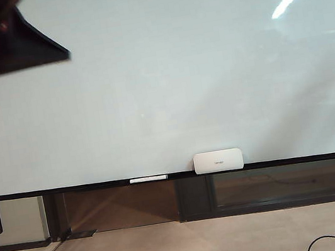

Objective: Reach to the right to find the marker pen, pick it up, and write the number 12 on the whiteboard.

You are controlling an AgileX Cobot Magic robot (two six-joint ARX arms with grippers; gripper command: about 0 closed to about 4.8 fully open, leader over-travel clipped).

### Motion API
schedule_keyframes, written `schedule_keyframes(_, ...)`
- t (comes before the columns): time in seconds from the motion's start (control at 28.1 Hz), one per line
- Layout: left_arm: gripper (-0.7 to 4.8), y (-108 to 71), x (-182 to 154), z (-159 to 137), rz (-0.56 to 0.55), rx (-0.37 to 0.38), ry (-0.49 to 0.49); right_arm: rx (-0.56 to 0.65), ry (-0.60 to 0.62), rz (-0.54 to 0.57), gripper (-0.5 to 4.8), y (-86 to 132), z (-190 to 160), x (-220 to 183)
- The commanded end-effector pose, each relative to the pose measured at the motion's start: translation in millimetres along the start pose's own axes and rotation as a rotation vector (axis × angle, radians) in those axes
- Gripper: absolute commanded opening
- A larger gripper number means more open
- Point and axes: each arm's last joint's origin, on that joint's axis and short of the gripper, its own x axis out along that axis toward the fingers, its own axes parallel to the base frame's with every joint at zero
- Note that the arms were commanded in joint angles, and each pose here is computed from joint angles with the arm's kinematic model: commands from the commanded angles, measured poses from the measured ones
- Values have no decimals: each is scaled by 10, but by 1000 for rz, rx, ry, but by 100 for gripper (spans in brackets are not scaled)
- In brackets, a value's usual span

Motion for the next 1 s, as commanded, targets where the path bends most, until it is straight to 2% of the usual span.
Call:
schedule_keyframes(0.04, -5, -3, -213, 160, 152, 43, -16, -7, -74, 114, -1, 367, 191, -297)
schedule_keyframes(0.18, -5, -9, -379, 462, 254, 82, 17, 38, -71, 310, -1, 1064, 309, -531)
schedule_keyframes(0.21, -5, 0, -398, 539, 301, 83, 16, 46, -82, 374, -1, 1308, 353, -595)
schedule_keyframes(0.25, -5, 4, -406, 569, 324, 91, 15, 53, -86, 409, -2, 1431, 373, -629)
schedule_keyframes(0.28, -5, 11, -419, 617, 358, 123, 11, 61, -97, 473, -2, 1698, 420, -694)
schedule_keyframes(0.32, -5, 12, -421, 624, 361, 140, 12, 64, -100, 498, -2, 1840, 447, -731)
schedule_keyframes(0.36, -5, 17, -423, 623, 380, 157, 18, 67, -110, 546, -2, 2077, 501, -794)
schedule_keyframes(0.39, -5, 21, -424, 622, 392, 165, 21, 68, -112, 571, -2, 2180, 523, -818)
schedule_keyframes(0.43, -5, 21, -425, 636, 395, 185, 11, 70, -114, 620, -2, 2379, 576, -847)
schedule_keyframes(0.46, -5, 20, -425, 650, 393, 194, -3, 71, -112, 636, -2, 2460, 602, -858)
schedule_keyframes(0.5, -5, 8, -423, 695, 357, 216, -49, 76, -110, 671, -2, 2626, 654, -873)
schedule_keyframes(0.68, -5, 1, -438, 811, 359, 246, -167, 97, -122, 714, -2, 2900, 820, -870)
schedule_keyframes(0.75, -6, 1, -443, 834, 355, 252, -176, 98, -124, 724, -2, 2971, 885, -850)
schedule_keyframes(0.85, -5, 34, -456, 858, 288, 259, -170, 120, -115, 732, -2, 3050, 985, -789)
schedule_keyframes(1.0, -5, 183, -543, 968, 199, 222, -160, 124, -115, 742, -2, 3124, 1114, -706)
